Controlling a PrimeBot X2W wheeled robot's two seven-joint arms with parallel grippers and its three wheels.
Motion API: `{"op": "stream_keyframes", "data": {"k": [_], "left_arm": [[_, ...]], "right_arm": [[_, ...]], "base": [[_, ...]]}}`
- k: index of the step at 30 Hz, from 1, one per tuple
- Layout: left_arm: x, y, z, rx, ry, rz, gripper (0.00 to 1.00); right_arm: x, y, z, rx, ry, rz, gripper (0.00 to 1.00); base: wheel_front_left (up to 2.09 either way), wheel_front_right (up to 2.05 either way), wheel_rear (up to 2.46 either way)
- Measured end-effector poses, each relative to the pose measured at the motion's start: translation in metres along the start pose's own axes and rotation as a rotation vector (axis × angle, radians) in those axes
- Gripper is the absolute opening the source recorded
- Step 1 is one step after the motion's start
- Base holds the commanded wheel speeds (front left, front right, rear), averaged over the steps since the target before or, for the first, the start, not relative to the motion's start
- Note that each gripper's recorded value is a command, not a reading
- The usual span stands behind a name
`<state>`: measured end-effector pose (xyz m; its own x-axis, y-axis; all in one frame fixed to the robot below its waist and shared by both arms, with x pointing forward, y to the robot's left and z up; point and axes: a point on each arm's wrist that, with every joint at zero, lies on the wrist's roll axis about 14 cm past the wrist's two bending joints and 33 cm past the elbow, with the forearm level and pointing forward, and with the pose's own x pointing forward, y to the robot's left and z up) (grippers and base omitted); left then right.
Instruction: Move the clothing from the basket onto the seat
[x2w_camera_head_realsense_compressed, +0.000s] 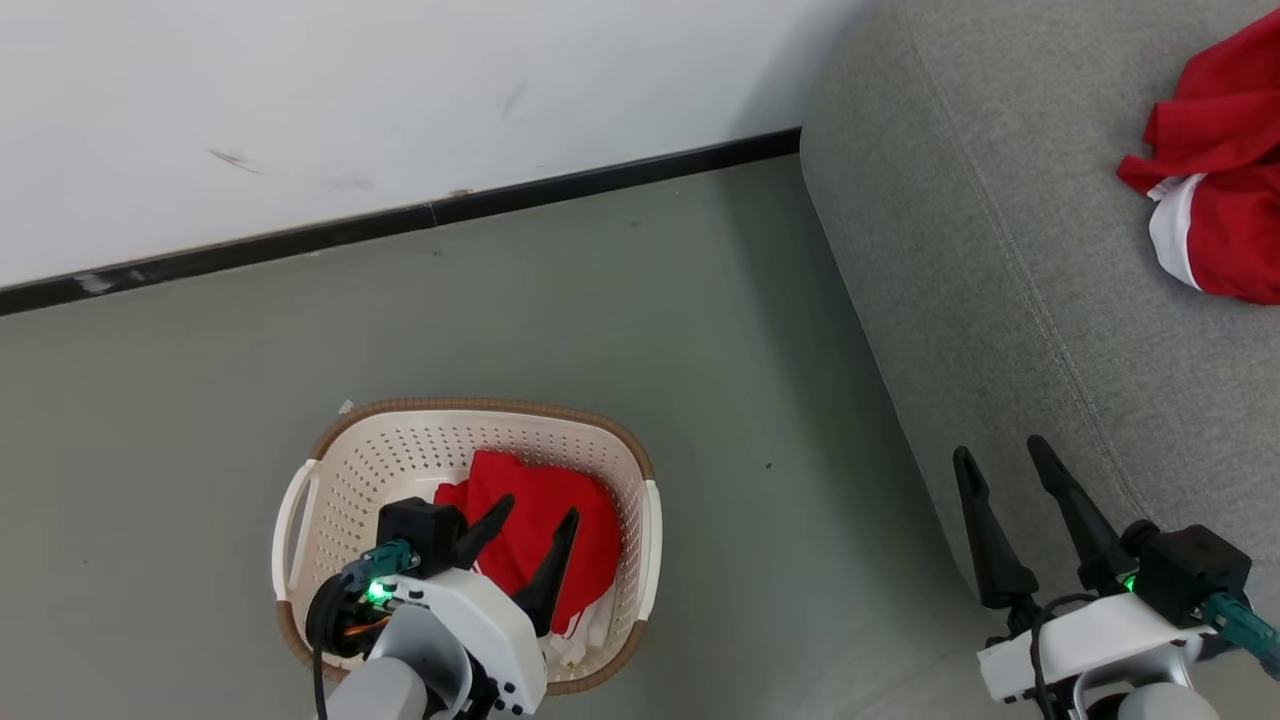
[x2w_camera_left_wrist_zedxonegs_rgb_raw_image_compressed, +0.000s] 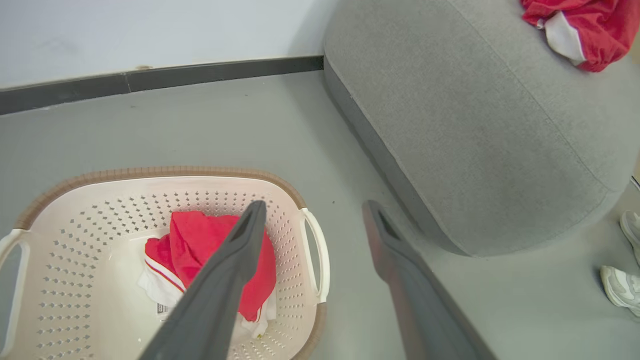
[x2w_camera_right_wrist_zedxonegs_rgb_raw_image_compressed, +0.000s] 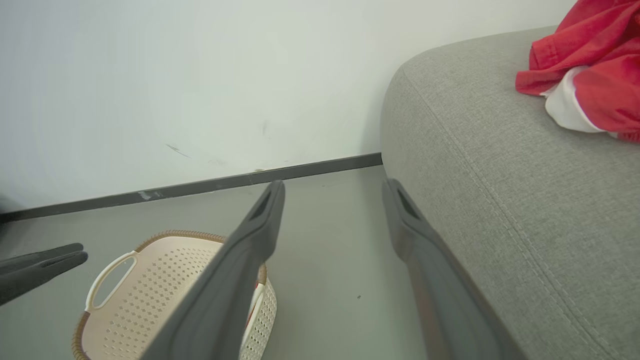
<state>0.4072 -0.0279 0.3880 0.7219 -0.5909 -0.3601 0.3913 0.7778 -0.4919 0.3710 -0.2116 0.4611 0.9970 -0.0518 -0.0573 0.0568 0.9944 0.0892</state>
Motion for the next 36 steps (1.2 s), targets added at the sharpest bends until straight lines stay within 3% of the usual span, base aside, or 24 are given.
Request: {"op": "stream_keyframes", "data": {"k": [12, 36], "left_arm": [[0.028, 0.022, -0.043, -0.029, 0.186, 0.028, 1.00], [0.081, 0.075, -0.094, -0.050, 0.384, 0.107, 1.00]], "right_arm": [[0.017, -0.005, -0.016, -0.018, 0.043, -0.012, 1.00], [0.051, -0.020, -0.042, 0.012, 0.090, -0.054, 1.00]], "base": [[0.00, 0.00, 0.00], [0.00, 0.00, 0.00]]}}
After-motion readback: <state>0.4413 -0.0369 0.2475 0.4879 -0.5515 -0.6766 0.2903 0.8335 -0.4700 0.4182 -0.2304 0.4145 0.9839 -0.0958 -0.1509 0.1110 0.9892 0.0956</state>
